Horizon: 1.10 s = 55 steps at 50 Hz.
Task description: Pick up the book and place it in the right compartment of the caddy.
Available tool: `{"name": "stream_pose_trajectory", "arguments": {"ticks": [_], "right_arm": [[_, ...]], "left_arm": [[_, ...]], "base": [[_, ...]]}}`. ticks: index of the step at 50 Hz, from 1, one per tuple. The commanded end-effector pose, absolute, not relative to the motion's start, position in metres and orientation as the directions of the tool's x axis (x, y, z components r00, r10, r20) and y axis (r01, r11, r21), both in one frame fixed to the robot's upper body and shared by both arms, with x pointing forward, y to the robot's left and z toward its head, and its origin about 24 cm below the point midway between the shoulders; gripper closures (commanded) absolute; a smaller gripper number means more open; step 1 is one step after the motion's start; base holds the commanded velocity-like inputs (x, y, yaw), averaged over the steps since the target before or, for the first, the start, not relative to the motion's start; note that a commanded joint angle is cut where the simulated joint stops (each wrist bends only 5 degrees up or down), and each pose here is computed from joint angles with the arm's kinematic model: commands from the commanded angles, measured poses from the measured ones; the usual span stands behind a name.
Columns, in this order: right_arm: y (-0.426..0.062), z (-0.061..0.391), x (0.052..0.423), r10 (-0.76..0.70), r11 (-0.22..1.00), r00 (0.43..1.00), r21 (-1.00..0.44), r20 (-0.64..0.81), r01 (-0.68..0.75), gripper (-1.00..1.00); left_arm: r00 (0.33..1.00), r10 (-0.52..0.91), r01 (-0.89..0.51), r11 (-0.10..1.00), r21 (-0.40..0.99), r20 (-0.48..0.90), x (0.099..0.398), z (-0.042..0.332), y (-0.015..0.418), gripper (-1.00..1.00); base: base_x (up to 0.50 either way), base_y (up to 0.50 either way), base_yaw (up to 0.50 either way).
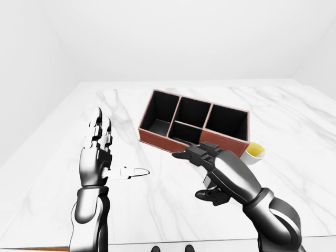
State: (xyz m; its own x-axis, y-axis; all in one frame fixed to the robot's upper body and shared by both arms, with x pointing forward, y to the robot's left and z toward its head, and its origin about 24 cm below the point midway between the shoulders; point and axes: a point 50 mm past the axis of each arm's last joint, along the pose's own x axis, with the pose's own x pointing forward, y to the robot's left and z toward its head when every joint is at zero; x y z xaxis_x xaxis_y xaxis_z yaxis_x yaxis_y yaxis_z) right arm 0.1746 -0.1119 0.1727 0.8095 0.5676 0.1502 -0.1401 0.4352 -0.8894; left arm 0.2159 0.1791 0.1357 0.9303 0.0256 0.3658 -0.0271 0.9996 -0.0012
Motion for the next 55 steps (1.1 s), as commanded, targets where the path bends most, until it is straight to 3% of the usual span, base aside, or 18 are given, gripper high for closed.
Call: {"name": "stream_pose_trajectory", "arguments": {"ticks": [1,15,55], "right_arm": [[-0.116,0.151,0.180,0.502,0.356,0.865,-0.916,0.018,-0.188,-0.33],[-0.121,0.115,0.196,0.434,0.275,0.888,-0.916,-0.154,-0.293,-0.29],[-0.141,0.089,0.233,0.300,0.155,0.912,-0.929,-0.279,-0.336,-0.25]], "left_arm": [[0.932,0.023,-0.023,1.000,-0.003,0.362,0.216,0.133,0.179,-1.00],[0.934,0.023,-0.022,1.000,-0.008,0.358,0.218,0.130,0.179,-1.00],[0.943,0.025,-0.021,1.000,-0.017,0.332,0.223,0.118,0.181,-1.00]], "base": [[0.00,0.00,0.00],[0.00,0.00,0.00],[0.00,0.00,0.00]]}}
